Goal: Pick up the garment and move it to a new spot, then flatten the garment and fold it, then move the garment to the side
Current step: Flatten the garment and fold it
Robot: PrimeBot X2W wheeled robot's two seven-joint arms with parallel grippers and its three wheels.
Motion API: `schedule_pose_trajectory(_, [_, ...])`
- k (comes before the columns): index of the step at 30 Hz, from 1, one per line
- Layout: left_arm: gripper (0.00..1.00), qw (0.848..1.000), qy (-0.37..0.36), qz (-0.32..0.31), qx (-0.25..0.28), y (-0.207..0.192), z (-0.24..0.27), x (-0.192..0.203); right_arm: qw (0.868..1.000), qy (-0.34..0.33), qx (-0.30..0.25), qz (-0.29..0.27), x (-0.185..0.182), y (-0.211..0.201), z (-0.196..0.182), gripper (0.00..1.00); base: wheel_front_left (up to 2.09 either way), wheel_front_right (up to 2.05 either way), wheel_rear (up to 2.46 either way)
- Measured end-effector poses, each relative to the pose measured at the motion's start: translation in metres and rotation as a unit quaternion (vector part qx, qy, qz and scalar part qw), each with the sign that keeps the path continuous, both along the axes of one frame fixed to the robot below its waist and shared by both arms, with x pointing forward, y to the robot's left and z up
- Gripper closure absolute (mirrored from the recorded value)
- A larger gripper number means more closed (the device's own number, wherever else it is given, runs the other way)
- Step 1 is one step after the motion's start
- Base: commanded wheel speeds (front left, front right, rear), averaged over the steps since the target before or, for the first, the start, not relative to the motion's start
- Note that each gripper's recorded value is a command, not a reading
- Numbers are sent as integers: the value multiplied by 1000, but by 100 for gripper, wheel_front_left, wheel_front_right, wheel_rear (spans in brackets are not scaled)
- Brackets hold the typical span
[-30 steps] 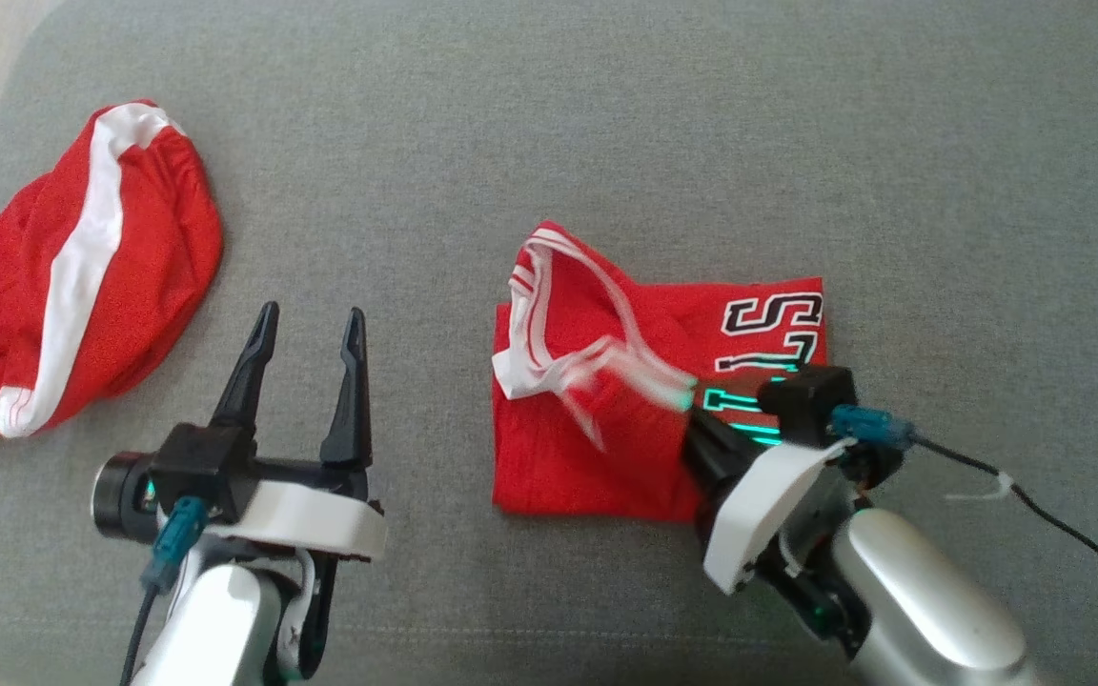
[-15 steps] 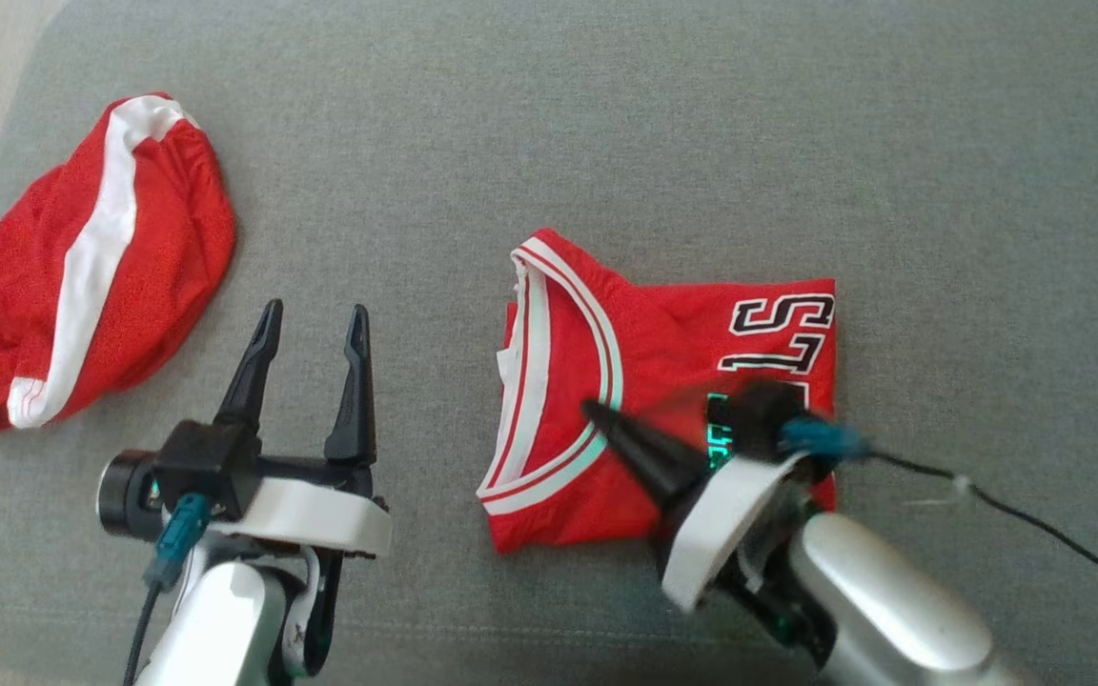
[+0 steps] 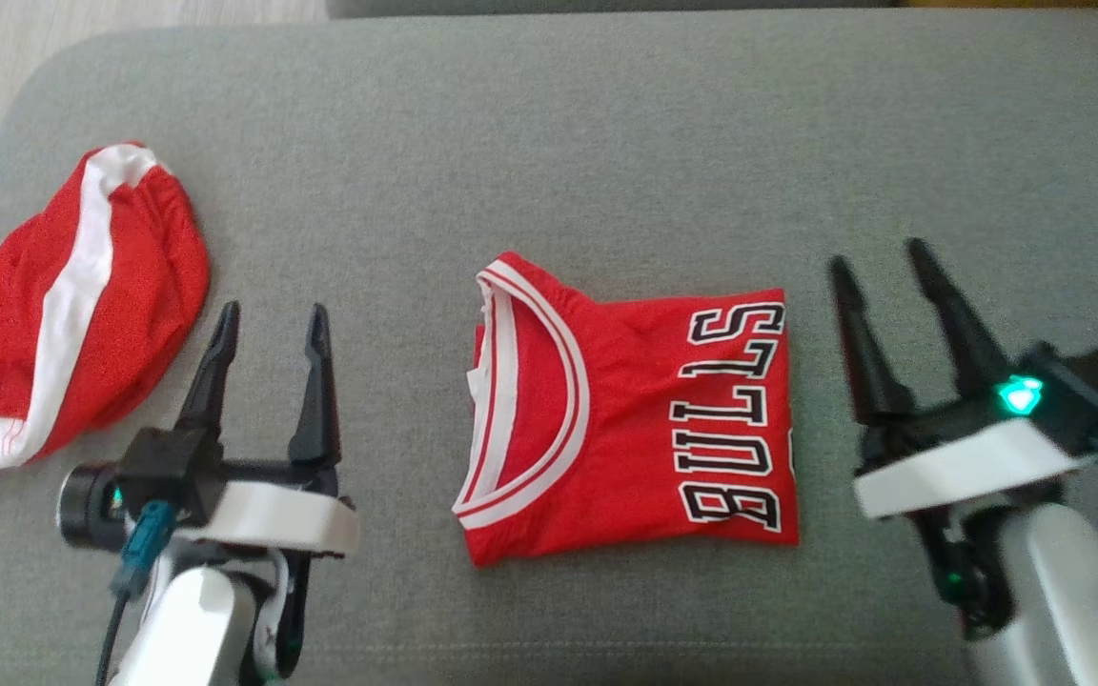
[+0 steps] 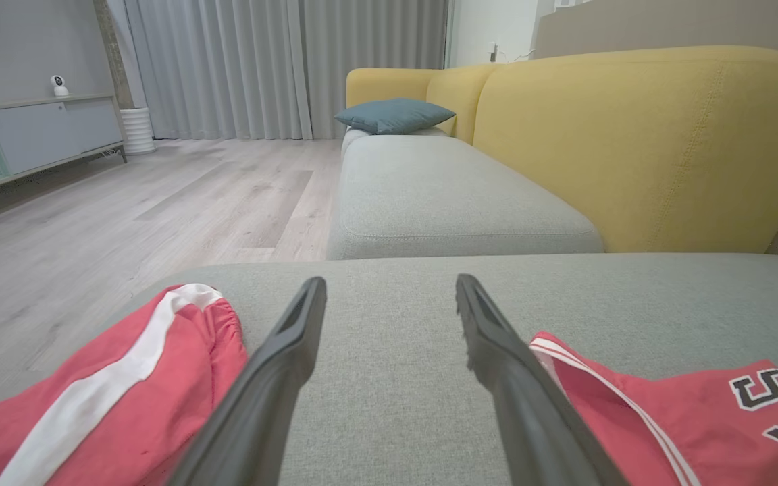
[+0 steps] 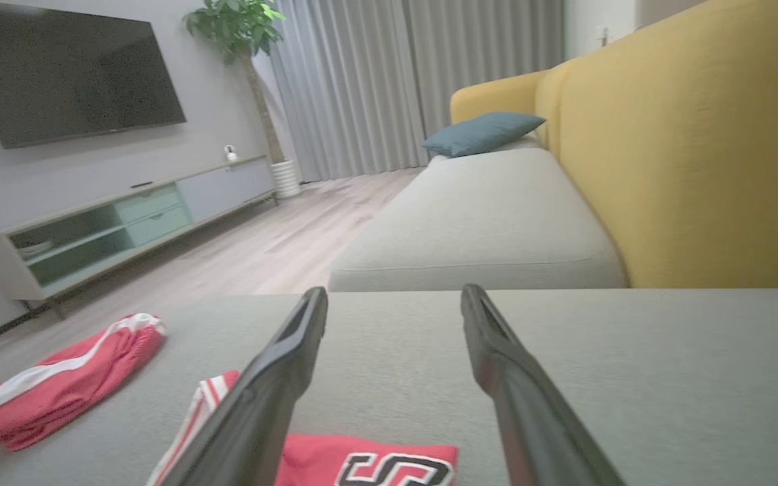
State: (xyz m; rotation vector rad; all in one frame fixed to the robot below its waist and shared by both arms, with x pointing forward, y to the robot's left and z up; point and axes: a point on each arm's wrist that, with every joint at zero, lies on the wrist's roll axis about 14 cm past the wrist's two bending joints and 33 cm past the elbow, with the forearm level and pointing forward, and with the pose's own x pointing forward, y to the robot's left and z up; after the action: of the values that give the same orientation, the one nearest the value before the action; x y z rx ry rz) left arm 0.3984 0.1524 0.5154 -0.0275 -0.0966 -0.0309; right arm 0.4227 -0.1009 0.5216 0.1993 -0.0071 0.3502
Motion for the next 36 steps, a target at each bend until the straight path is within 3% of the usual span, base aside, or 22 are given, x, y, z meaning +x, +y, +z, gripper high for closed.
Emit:
schedule_pose_trajectory(9, [0, 1000, -2, -2, 11, 2, 5, -19, 996, 15, -37, -80, -34, -56, 4, 0, 0, 0, 0])
schedule_pose_trajectory(23, [0, 999, 24, -2, 30, 8, -3, -56, 992, 45, -41, -111, -84, -69, 1, 0, 0, 0, 0])
schedule_pose_trajectory(36, [0, 999, 38, -7, 35, 5, -7, -66, 990, 51, -42, -122, -96, -77, 2, 0, 0, 0, 0])
